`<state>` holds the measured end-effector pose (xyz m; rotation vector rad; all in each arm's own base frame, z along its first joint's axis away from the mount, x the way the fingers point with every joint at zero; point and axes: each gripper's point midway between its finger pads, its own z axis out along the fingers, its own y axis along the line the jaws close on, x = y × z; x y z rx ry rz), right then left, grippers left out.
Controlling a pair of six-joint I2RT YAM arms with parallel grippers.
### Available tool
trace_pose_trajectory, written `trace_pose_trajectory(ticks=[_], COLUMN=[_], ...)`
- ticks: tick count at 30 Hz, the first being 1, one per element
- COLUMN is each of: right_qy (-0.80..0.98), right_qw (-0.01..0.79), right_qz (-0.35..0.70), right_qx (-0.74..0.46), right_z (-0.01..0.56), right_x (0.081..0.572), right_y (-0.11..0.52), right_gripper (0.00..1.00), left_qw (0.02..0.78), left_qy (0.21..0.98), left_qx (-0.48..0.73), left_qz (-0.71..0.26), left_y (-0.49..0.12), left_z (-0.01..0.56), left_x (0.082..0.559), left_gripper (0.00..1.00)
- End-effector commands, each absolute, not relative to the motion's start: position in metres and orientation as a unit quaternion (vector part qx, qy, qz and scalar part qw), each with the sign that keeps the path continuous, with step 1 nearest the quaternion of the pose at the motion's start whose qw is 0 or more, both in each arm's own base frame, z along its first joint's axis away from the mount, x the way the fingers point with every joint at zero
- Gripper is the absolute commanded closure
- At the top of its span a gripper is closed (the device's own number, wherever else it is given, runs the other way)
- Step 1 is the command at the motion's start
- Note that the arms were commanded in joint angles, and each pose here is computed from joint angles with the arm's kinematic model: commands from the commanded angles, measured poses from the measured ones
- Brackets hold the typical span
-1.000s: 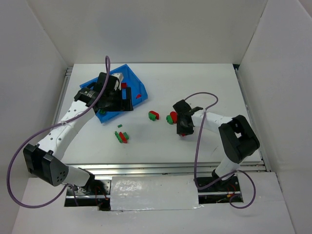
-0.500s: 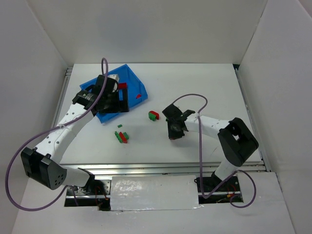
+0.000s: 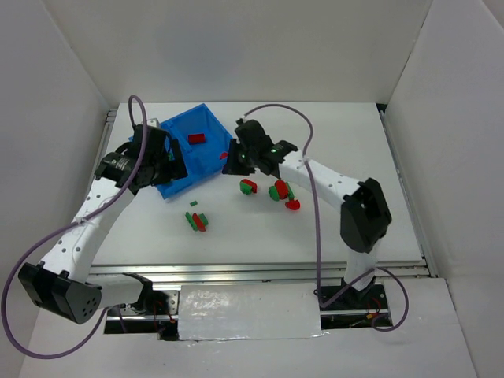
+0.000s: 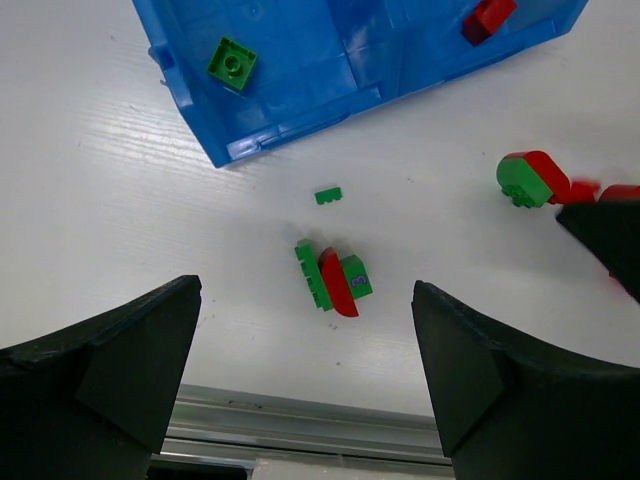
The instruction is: Sort the legos into containers by color
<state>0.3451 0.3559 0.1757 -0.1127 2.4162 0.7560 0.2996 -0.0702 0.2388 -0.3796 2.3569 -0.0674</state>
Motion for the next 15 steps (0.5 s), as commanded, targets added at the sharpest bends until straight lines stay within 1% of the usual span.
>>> trace_pose_trajectory(ticks=[1, 2, 5, 6, 7, 10, 13, 15], right_qy=[0.894, 0.878, 0.866, 0.871, 0.855, 0.860, 0.865, 0.864], right_qw=[0.309, 0.335, 0.368, 0.364, 0.388, 0.395, 0.389, 0.392], right_qz=[0.324, 0.342, 0.337, 0.329, 0.342, 0.324, 0.318, 0.316], right_qx=[-0.027, -0.024, -0.019, -0.025, -0.031, -0.018, 0.005, 0.007], right_z=[0.174, 0.202, 0.209, 0.191, 0.213, 0.204, 0.186, 0.182], right_x=[0.381, 0.398, 0.436, 0.445, 0.457, 0.484, 0.498, 0.502], right_y=[0.402, 0.415, 0.436, 0.442, 0.450, 0.446, 0.435, 0.431], right_gripper=[0.81, 0.81, 0.81, 0.80, 0.80, 0.78, 0.74, 0.73], left_qw=[0.378, 0.376, 0.374, 0.373, 0.371, 0.358, 0.354, 0.349], left_qy=[0.911, 0.911, 0.911, 0.912, 0.912, 0.918, 0.919, 0.921], left_qx=[-0.164, -0.167, -0.166, -0.167, -0.166, -0.165, -0.167, -0.169], left_qz=[-0.023, -0.024, -0.040, -0.044, -0.048, -0.048, -0.043, -0.042], left_y=[-0.061, -0.061, -0.065, -0.065, -0.066, -0.065, -0.061, -0.059], left_z=[0.250, 0.250, 0.250, 0.248, 0.246, 0.239, 0.232, 0.226], left_x=[0.291, 0.290, 0.284, 0.282, 0.280, 0.269, 0.259, 0.252], left_gripper=[0.00, 0.00, 0.00, 0.00, 0.00, 0.01, 0.01, 0.01])
